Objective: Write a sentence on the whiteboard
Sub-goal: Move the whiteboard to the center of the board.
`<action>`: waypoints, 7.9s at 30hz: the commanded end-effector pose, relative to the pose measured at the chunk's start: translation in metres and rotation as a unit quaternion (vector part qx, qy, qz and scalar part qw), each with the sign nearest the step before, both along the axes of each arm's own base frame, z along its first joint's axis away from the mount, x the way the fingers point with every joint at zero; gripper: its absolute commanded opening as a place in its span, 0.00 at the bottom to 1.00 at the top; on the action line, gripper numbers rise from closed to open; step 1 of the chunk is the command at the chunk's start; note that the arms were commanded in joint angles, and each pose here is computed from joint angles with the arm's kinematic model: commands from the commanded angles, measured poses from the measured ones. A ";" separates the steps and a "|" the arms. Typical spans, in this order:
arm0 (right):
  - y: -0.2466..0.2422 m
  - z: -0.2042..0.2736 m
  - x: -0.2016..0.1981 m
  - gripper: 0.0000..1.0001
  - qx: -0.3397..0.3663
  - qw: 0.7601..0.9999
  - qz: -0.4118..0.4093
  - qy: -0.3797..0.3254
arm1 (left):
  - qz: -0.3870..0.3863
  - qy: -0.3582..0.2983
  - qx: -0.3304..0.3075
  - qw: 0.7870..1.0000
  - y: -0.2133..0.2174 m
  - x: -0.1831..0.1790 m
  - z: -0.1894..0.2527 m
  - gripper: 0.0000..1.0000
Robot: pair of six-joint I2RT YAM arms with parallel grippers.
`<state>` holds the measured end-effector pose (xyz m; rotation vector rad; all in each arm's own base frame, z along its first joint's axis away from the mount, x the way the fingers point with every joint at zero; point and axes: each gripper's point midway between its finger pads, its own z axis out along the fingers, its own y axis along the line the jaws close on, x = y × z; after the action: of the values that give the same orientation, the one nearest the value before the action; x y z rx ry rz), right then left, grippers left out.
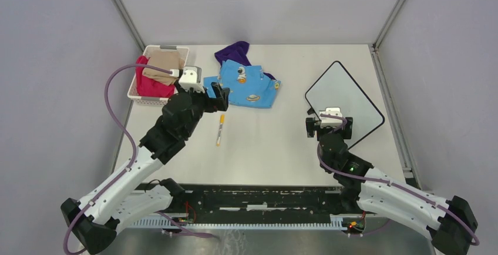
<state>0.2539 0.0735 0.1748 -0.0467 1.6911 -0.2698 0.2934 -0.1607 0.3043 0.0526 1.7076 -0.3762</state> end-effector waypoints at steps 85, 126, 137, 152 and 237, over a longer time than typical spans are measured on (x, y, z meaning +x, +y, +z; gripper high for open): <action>-0.059 -0.149 -0.012 0.38 0.157 0.921 -0.313 0.171 | 0.037 -0.019 -0.016 0.999 0.015 -0.008 0.017 0.98; 0.046 -0.158 -0.042 0.00 0.031 0.961 0.136 0.239 | 0.048 -0.011 0.011 0.999 0.016 -0.001 0.008 0.98; 0.079 -0.150 -0.029 0.00 0.023 0.954 0.199 0.222 | 0.055 -0.006 0.022 0.998 0.017 0.002 0.002 0.98; 0.085 -0.132 0.006 0.00 -0.015 0.969 0.143 0.202 | 0.060 -0.006 0.027 0.998 0.019 0.003 0.001 0.98; 0.050 -0.147 -0.003 0.67 0.132 0.961 0.108 0.218 | 0.051 0.005 0.032 0.998 0.013 0.006 -0.006 0.99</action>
<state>0.2545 0.1212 0.0181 -0.0685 2.1090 0.1320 0.2961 -0.1490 0.2739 0.0343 1.7872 -0.2358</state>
